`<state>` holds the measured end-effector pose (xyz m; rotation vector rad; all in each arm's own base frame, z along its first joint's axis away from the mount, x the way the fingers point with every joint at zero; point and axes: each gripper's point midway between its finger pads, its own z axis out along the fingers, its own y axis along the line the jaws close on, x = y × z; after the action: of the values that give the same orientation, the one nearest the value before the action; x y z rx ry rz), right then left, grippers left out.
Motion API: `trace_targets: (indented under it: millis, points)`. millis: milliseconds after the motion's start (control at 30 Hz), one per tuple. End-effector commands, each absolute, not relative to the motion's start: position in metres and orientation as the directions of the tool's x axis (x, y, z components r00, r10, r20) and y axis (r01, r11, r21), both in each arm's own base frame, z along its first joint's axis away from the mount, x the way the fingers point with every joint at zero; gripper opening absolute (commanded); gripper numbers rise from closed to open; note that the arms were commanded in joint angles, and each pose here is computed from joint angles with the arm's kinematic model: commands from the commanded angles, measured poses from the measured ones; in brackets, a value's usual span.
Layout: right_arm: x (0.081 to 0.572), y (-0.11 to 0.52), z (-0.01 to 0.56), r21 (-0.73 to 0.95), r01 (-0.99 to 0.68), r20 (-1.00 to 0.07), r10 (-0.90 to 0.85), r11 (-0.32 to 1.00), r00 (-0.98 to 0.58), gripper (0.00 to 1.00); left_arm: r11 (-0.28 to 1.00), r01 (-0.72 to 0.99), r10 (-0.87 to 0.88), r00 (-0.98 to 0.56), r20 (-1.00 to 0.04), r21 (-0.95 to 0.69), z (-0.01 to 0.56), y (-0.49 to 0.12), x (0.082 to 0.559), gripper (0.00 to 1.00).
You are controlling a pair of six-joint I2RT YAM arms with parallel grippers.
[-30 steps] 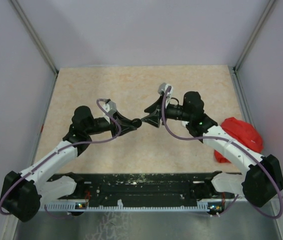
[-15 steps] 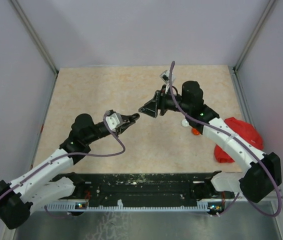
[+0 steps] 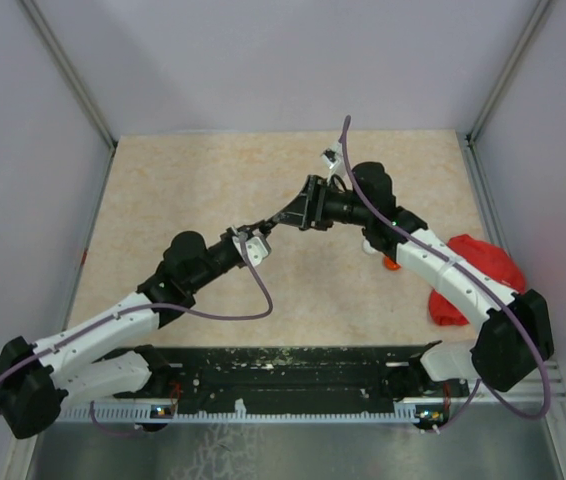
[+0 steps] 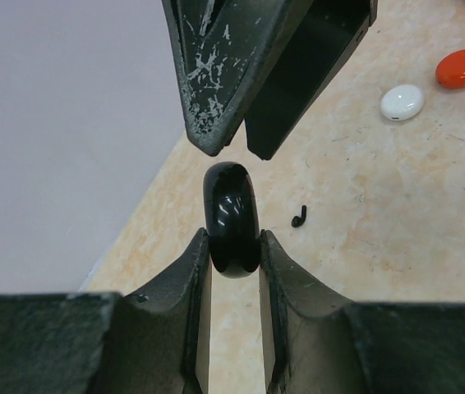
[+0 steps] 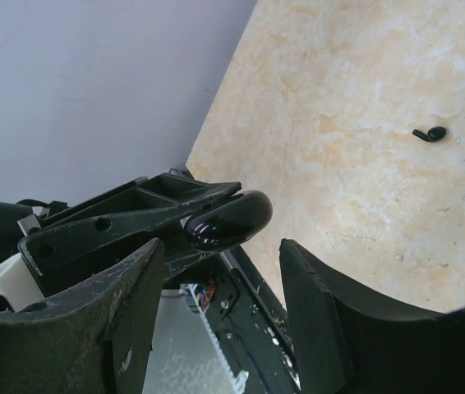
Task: Insert the wireless bluetooth earbuds into the charging case
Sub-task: Pick up the charging case at the center of the board.
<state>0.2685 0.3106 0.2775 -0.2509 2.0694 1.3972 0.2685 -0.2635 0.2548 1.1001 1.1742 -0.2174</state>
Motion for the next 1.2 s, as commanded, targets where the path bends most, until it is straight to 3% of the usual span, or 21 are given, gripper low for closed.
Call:
trace_targets:
  millis: [0,533,667,800,933,1167]
  points:
    - [0.269,0.324,0.305,0.803,-0.488,-0.572,0.21,0.342,-0.793,0.59,0.514,0.615,0.354,0.483,-0.801,0.598,0.27,-0.268,0.27,0.01]
    - [0.271,0.337,0.301,0.858,-0.419,-0.488,0.216,0.296,-0.846,0.57,0.478,0.66,0.331,0.475,-0.815,0.579,0.252,-0.277,0.265,0.01]
    - [0.273,0.332,0.3,0.795,-0.517,-0.581,0.152,0.318,-0.799,0.59,0.509,0.695,0.281,0.423,-0.861,0.508,0.255,-0.277,0.261,0.01]
    - [0.269,0.318,0.304,0.671,-0.69,-0.731,0.088,0.272,-0.676,0.59,0.468,0.745,0.273,0.39,-0.879,0.476,0.25,-0.281,0.253,0.01]
    - [0.25,0.308,0.304,0.45,-0.87,-0.889,0.007,0.202,-0.458,0.6,0.415,0.788,0.262,0.376,-0.889,0.455,0.247,-0.286,0.243,0.01]
    - [0.223,0.294,0.288,0.05,-0.995,-0.997,-0.058,0.082,-0.054,0.6,0.328,0.843,0.238,0.362,-0.901,0.426,0.248,-0.291,0.229,0.01]
